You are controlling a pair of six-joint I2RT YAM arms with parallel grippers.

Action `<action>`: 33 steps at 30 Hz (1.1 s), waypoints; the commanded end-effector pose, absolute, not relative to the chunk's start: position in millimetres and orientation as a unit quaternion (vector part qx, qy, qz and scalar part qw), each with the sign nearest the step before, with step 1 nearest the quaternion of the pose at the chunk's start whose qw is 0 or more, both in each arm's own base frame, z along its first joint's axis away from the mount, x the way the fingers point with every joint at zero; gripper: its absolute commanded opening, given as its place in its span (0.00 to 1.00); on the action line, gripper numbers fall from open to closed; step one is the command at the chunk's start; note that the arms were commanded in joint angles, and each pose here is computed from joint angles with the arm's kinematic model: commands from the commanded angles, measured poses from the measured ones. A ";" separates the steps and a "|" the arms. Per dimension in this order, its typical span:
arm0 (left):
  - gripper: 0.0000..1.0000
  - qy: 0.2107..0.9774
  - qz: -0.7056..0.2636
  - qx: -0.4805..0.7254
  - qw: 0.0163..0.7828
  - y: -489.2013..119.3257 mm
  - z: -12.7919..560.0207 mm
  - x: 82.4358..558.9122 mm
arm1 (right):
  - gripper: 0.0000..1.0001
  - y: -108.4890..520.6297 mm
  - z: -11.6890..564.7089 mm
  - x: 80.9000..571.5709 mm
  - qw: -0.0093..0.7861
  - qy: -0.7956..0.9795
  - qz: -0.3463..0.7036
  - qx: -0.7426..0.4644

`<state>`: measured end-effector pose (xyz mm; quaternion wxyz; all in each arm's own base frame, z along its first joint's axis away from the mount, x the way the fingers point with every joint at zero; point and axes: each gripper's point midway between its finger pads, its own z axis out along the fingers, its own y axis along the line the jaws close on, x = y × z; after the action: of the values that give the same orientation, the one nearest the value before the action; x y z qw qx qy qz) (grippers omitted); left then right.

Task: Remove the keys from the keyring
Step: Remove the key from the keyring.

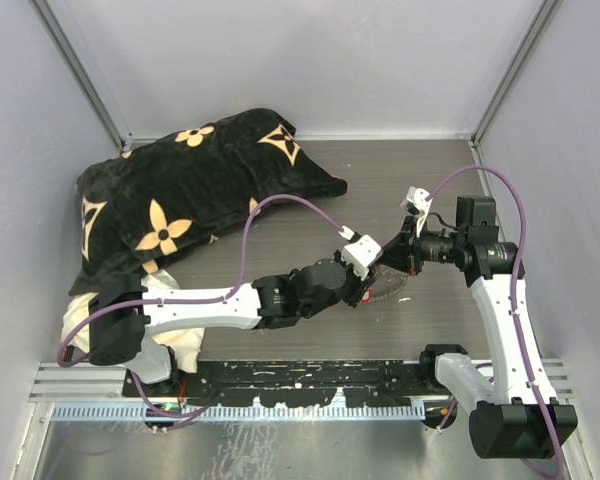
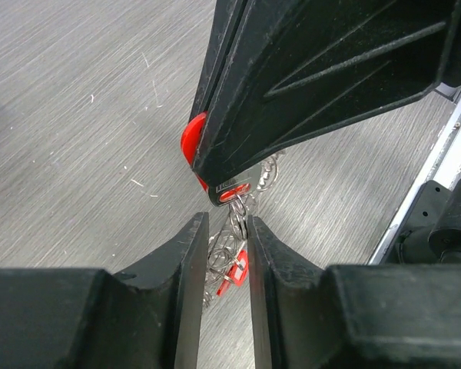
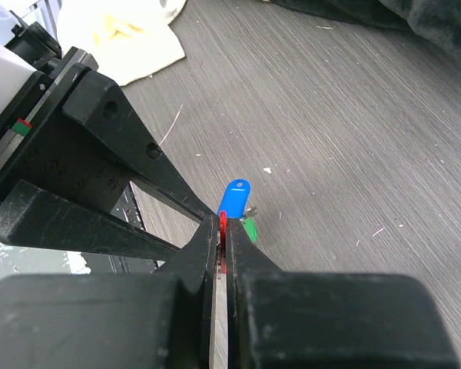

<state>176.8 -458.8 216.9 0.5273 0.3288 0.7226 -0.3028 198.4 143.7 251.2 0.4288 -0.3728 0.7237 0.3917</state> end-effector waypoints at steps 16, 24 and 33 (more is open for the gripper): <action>0.00 0.685 -0.317 0.338 0.562 -466.0 247.5 177.0 | 0.01 148.5 275.2 197.1 0.457 0.692 0.397 -0.392; 0.00 0.656 -0.317 0.370 0.576 -453.3 241.2 177.1 | 0.01 140.9 273.3 200.9 0.465 0.703 0.380 -0.382; 0.00 0.634 -0.349 0.368 0.584 -436.0 243.1 186.5 | 0.01 131.3 265.2 210.0 0.468 0.722 0.351 -0.368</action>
<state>179.5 -432.0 173.3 0.5190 0.4070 0.6967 -0.2820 203.8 133.6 251.9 0.4424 -0.3596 0.7333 0.3705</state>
